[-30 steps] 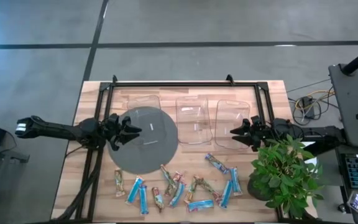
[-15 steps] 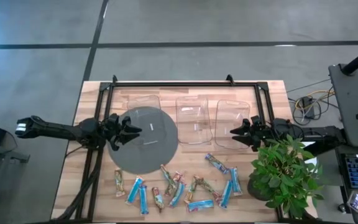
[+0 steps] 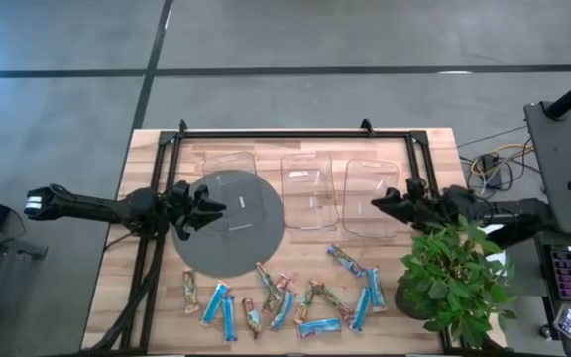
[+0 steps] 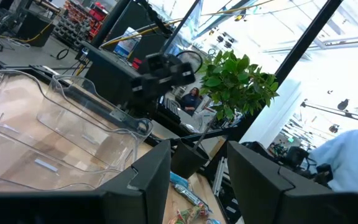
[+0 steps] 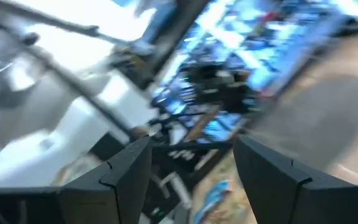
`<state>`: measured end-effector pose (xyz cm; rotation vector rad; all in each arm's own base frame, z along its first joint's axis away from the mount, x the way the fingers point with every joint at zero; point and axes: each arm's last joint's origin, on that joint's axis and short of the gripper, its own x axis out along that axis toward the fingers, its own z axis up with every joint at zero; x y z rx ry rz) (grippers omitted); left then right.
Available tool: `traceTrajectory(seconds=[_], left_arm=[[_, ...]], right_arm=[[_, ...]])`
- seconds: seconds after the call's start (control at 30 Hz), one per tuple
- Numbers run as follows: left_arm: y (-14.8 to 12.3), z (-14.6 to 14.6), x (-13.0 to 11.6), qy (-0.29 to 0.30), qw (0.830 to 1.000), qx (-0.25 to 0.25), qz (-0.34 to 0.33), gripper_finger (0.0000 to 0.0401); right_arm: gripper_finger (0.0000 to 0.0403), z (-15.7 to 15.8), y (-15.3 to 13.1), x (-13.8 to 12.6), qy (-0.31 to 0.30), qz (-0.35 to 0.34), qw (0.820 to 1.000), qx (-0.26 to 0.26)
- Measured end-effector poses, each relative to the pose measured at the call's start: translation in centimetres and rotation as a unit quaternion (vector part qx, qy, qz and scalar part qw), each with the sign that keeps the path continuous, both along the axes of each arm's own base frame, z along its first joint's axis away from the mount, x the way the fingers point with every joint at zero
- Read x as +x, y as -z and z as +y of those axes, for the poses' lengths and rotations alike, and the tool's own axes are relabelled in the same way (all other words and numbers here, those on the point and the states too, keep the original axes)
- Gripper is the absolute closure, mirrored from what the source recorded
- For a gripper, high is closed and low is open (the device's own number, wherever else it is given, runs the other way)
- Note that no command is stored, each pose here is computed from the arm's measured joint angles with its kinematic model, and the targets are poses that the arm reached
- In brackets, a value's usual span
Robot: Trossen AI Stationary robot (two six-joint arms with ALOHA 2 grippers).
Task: Pick and place Granola Bars by type
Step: Put the yellow granola bar into the middle transparent bin
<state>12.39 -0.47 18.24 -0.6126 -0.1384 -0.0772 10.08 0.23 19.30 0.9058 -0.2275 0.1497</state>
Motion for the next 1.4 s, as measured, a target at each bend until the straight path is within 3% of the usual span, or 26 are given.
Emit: traceTrajectory(seconds=[0.2, 0.37, 0.5, 0.63, 0.7, 0.8, 0.93, 1.03, 1.23, 1.4], left_arm=[[0.0, 0.0, 0.0, 0.000, 1.000, 0.000, 0.000, 0.0259], [0.0, 0.0, 0.0, -0.001, 1.000, 0.000, 0.000, 0.0259], [0.0, 0.0, 0.0, 0.000, 1.000, 0.000, 0.000, 0.0259], [0.0, 0.0, 0.0, 0.000, 1.000, 0.000, 0.000, 0.0259], [0.0, 0.0, 0.0, 0.000, 1.000, 0.000, 0.000, 0.0259], [0.0, 0.0, 0.0, 0.000, 1.000, 0.000, 0.000, 0.0259], [0.0, 0.0, 0.0, 0.000, 1.000, 0.000, 0.000, 0.0259], [0.0, 0.0, 0.0, 0.000, 1.000, 0.000, 0.000, 0.0259], [0.0, 0.0, 0.0, 0.000, 1.000, 0.000, 0.000, 0.0259], [0.0, 0.0, 0.0, 0.000, 1.000, 0.000, 0.000, 0.0259]], right_arm=[[0.0188, -0.1, -2.1, 0.8, 0.020, 0.022, 0.999, -0.014], [0.0188, -0.5, -4.6, 2.0, 0.092, 0.082, 0.992, 0.014], [0.0188, -0.7, -7.1, 3.9, 0.131, 0.106, 0.986, -0.004], [0.0188, -1.0, -8.2, 6.1, 0.136, 0.214, 0.967, -0.013], [0.0188, -1.2, -8.3, 7.0, 0.120, 0.308, 0.944, 0.006], [0.0188, -1.1, -8.1, 8.0, 0.087, 0.445, 0.891, 0.029], [0.0188, -0.8, -9.0, 9.6, 0.037, 0.547, 0.836, 0.035], [0.0188, -0.4, -9.4, 10.3, -0.016, 0.626, 0.779, 0.035], [0.0188, 0.8, -10.6, 10.6, -0.088, 0.738, 0.668, 0.036], [0.0188, 2.4, -9.8, 11.1, -0.150, 0.769, 0.617, 0.078]])
